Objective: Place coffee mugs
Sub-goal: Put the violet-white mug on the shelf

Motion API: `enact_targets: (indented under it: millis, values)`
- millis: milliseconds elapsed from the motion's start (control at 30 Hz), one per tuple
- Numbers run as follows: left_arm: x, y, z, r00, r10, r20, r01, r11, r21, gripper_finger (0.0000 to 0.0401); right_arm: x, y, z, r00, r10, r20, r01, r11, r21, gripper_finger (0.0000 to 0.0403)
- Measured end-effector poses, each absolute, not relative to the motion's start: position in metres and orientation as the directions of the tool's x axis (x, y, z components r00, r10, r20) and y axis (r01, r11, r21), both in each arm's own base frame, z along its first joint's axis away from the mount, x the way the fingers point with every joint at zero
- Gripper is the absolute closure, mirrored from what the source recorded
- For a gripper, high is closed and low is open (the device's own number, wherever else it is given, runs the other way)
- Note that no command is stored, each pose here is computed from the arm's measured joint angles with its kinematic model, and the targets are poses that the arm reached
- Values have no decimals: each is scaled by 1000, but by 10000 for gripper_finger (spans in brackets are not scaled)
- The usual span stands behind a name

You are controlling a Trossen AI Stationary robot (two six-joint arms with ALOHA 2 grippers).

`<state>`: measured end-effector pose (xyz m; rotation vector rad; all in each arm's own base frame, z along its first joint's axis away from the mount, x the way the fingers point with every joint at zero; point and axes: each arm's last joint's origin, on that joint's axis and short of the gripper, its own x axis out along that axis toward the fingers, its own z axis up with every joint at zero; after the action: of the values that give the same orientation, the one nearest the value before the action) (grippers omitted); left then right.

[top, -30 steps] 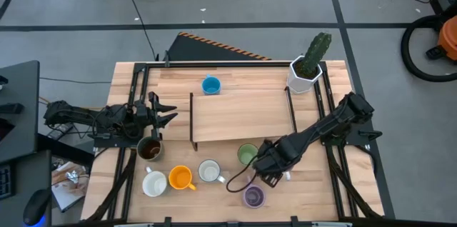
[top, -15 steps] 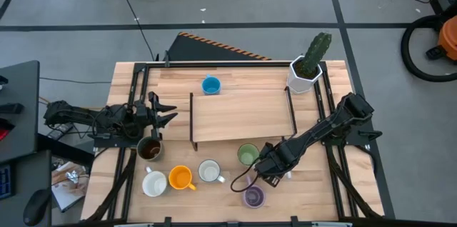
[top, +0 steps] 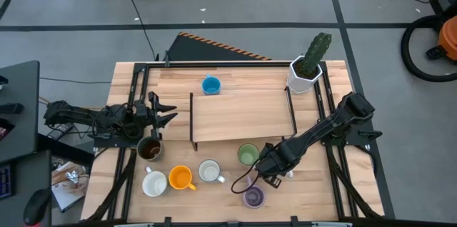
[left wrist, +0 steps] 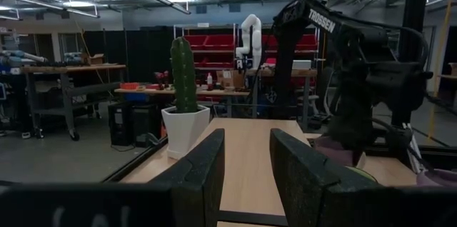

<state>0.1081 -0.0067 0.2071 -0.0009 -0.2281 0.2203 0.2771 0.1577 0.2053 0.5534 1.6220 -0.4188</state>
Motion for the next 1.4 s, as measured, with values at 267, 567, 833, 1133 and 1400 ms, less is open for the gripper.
enact_targets:
  millis: [267, 567, 833, 1133, 1400]
  values:
    - [108, -7, 207, 950, 216, 225, -216, 976, -25, 283, 280, 159, 230, -85, 104, -991, 545, 837, 41, 375]
    - [108, -7, 207, 950, 216, 225, -216, 976, -25, 283, 278, 163, 264, -86, 53, -995, 507, 862, 2, 379]
    - [108, -7, 207, 951, 216, 219, -216, 976, -23, 283, 278, 172, 291, -46, 95, -994, 451, 890, 64, 379]
    - [108, -7, 207, 951, 216, 220, -216, 976, -23, 283, 274, 168, 344, 39, 78, -996, 437, 895, 87, 379]
    - [108, -7, 206, 953, 216, 214, -214, 976, -30, 283, 287, 146, 370, 166, 60, -984, 362, 925, 118, 378]
